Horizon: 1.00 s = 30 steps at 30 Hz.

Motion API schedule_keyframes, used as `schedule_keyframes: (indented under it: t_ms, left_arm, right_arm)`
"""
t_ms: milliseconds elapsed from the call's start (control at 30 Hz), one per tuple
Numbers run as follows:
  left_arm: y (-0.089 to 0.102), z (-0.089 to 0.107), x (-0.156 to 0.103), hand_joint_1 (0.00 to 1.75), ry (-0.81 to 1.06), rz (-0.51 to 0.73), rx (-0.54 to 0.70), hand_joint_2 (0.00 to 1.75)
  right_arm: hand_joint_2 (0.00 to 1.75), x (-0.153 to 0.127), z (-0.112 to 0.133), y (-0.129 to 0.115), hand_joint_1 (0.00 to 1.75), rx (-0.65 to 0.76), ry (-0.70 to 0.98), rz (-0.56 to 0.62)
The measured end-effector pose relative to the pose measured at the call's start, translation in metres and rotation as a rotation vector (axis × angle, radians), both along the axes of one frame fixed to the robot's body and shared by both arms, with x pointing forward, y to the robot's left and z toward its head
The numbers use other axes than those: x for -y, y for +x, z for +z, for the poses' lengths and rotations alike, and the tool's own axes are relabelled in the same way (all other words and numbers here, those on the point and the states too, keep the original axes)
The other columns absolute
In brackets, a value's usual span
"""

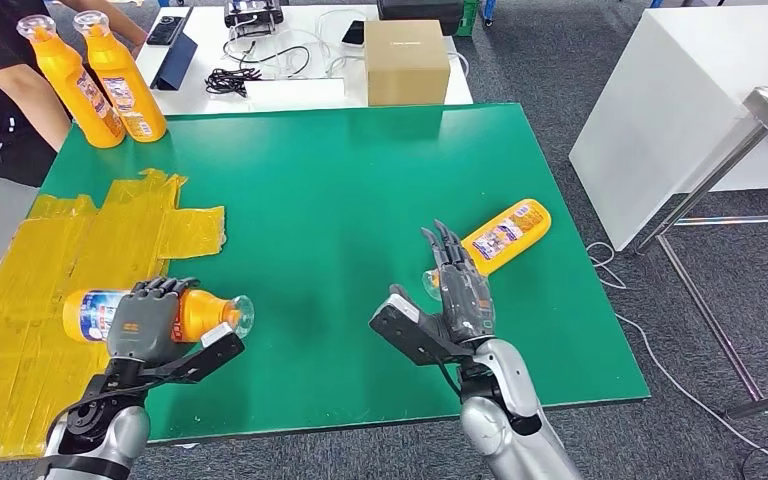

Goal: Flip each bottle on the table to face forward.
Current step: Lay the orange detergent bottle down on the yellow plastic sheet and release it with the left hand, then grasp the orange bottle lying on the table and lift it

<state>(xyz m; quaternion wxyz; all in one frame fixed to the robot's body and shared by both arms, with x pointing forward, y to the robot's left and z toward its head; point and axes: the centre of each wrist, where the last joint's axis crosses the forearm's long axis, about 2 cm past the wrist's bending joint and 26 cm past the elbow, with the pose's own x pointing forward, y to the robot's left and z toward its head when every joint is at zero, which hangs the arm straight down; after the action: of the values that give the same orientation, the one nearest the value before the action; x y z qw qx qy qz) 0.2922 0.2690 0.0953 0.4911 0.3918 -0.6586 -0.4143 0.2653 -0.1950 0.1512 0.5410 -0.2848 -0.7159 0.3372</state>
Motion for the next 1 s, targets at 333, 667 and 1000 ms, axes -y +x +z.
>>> schedule_keyframes:
  t_ms: [333, 667, 1000]
  left_arm:
    - [-0.002, -0.021, -0.004, 1.44, 0.046, -0.007, -0.092, 1.75]
    - [0.004, -0.028, -0.009, 0.0, 0.176, 0.11, -0.128, 0.0]
    - [0.004, -0.028, -0.018, 0.0, 0.17, 0.221, -0.105, 0.0]
  right_arm:
    - [0.0, 0.014, 0.004, 0.002, 0.0, 0.014, -0.021, -0.023]
    - [1.75, 0.055, 0.002, 0.003, 0.0, 0.0, -0.151, -0.083]
    - [1.75, 0.169, -0.001, -0.006, 0.0, -0.056, -0.398, -0.207]
